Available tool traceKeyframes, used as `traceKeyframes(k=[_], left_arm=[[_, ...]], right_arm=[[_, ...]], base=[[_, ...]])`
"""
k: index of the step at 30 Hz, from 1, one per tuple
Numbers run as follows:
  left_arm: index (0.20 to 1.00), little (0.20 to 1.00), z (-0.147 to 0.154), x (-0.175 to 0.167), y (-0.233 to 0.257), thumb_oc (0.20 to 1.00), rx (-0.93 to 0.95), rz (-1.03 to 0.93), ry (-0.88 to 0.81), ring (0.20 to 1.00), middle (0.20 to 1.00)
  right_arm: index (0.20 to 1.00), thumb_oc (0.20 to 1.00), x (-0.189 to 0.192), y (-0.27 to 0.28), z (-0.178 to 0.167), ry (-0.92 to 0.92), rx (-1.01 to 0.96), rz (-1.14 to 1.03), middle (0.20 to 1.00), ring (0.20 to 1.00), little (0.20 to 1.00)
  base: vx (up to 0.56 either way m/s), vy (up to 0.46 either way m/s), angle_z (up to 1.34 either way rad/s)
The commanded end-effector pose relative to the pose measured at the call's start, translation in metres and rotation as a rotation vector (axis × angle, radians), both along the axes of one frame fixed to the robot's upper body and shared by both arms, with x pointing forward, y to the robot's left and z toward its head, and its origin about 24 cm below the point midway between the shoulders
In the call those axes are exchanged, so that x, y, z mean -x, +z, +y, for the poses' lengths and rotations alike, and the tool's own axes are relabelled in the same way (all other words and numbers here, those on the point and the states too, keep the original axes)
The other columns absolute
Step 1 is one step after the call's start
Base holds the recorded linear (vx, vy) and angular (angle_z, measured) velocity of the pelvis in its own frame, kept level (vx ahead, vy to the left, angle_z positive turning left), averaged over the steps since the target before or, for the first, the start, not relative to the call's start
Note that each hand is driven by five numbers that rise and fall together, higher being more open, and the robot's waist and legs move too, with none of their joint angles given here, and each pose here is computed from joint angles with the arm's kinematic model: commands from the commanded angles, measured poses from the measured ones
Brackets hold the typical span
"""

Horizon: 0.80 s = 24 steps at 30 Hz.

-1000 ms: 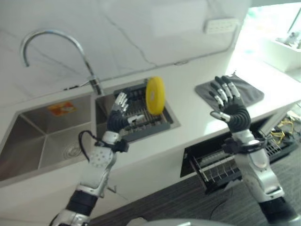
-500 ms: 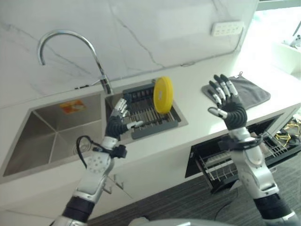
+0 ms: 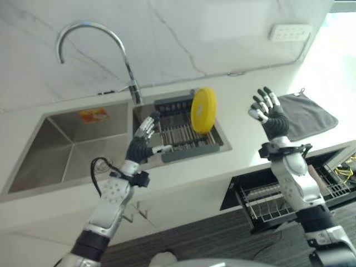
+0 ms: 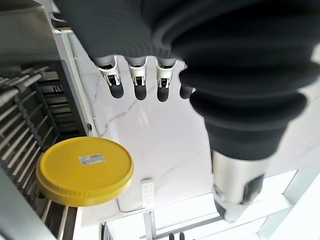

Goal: Place the dishes in the dishwasher.

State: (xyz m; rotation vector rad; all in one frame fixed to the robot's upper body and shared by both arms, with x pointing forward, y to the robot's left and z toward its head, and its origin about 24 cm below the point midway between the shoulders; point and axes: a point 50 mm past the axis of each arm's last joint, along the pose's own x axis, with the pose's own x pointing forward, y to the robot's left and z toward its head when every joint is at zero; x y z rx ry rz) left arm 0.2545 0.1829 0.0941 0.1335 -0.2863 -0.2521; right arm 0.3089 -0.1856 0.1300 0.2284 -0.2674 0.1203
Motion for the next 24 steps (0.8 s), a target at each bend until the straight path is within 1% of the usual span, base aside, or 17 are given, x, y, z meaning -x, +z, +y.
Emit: traceKeyframes(k=[1, 6, 12, 13, 17, 24], left_arm=[[1.0, 1.0, -0.008, -0.003, 0.039, 1.0, 0.002, -0.161, -0.091, 1.0, 1.0], [1.0, 1.0, -0.01, -0.007, 0.044, 1.0, -0.013, -0.16, -0.132, 1.0, 1.0], [1.0, 1.0, -0.01, -0.013, 0.055, 1.0, 0.008, -0.181, -0.169, 1.0, 1.0], [1.0, 1.0, -0.009, -0.014, 0.057, 1.0, 0.018, -0.19, -0.175, 1.0, 1.0], [1.0, 1.0, -0.008, -0.012, 0.055, 1.0, -0.015, -0.198, -0.169, 1.0, 1.0], [1.0, 1.0, -0.008, -0.012, 0.055, 1.0, -0.02, -0.197, -0.171, 1.0, 1.0]], right_arm=[[1.0, 1.0, -0.01, 0.034, -0.001, 0.05, -0.083, -0.103, 1.0, 1.0, 1.0], [1.0, 1.0, -0.026, 0.035, -0.004, 0.042, -0.073, -0.052, 1.0, 1.0, 1.0], [1.0, 1.0, -0.043, 0.045, -0.019, 0.055, -0.197, -0.034, 1.0, 1.0, 1.0], [1.0, 1.0, -0.048, 0.048, -0.022, 0.055, -0.198, -0.033, 1.0, 1.0, 1.0], [1.0, 1.0, -0.052, 0.048, -0.025, 0.051, -0.191, -0.02, 1.0, 1.0, 1.0], [1.0, 1.0, -0.06, 0.056, -0.025, 0.061, -0.141, -0.012, 1.0, 1.0, 1.0]], base=[[0.1, 0.059, 0.05], [0.09, 0.083, 0.13], [-0.02, 0.037, 0.08], [-0.07, 0.037, 0.13], [0.01, 0.027, 0.02], [-0.01, 0.003, 0.0]])
